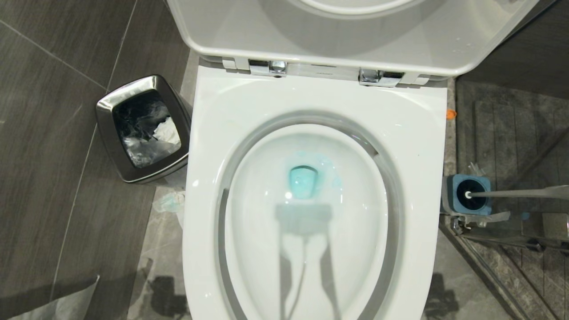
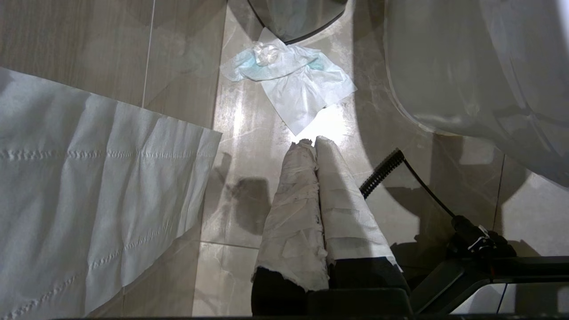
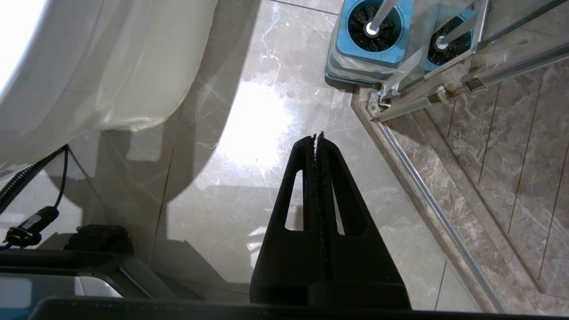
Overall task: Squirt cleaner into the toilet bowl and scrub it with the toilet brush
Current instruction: Scrub the toilet bowl
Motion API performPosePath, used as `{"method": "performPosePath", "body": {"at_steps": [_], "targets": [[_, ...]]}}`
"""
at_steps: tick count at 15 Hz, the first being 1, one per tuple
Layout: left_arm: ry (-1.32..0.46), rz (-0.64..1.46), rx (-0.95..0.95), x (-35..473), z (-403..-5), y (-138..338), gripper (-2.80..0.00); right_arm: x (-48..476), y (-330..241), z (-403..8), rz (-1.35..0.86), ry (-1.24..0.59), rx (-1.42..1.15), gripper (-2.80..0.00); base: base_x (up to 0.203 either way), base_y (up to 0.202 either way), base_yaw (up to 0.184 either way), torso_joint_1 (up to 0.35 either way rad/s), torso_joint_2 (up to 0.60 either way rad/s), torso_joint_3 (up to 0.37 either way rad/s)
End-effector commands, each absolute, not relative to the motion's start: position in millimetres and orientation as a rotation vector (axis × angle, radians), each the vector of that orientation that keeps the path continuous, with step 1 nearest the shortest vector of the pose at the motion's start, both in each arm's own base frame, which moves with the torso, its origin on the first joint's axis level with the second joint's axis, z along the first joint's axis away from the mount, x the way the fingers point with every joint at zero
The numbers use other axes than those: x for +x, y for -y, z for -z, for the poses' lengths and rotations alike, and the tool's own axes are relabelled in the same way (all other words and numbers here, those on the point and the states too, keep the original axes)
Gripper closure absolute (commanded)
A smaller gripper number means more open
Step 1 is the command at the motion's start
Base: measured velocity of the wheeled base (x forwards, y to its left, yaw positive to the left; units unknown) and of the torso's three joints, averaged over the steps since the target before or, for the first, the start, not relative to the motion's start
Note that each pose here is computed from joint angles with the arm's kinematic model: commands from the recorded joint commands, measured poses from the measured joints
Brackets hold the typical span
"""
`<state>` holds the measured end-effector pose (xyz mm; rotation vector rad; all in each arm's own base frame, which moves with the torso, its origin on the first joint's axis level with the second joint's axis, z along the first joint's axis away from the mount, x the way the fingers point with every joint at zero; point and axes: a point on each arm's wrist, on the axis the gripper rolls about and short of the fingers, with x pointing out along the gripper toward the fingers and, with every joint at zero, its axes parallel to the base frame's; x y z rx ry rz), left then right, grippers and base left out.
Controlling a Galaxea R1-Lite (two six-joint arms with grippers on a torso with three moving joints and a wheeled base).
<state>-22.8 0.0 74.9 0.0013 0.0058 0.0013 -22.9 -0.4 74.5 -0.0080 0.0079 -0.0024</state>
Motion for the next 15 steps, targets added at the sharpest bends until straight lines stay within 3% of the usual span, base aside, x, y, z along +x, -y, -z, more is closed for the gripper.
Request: {"method": "performPosePath", "body": {"at_steps": [1, 8, 15], "targets": [[-0.006, -0.002, 0.0, -22.8, -74.9, 0.0, 0.0, -22.8, 0.4, -74.5, 0.002, -0.009, -0.008, 0.0, 0.0, 0.0, 0.0, 0.0, 0.0, 0.0], [-0.006, -0.002, 0.002, -22.8, -74.9, 0.0, 0.0, -23.0, 0.4, -76.1, 0.001, 0.002, -0.029, 0.0, 0.0, 0.0, 0.0, 0.0, 0.0, 0.0], [-0.006, -0.003, 0.002, -22.8, -74.9, 0.0, 0.0, -40.3, 0.5, -117.3, 0.002, 0.106, -0.034, 0.0, 0.0, 0.0, 0.0, 0.0, 0.0, 0.0]]}}
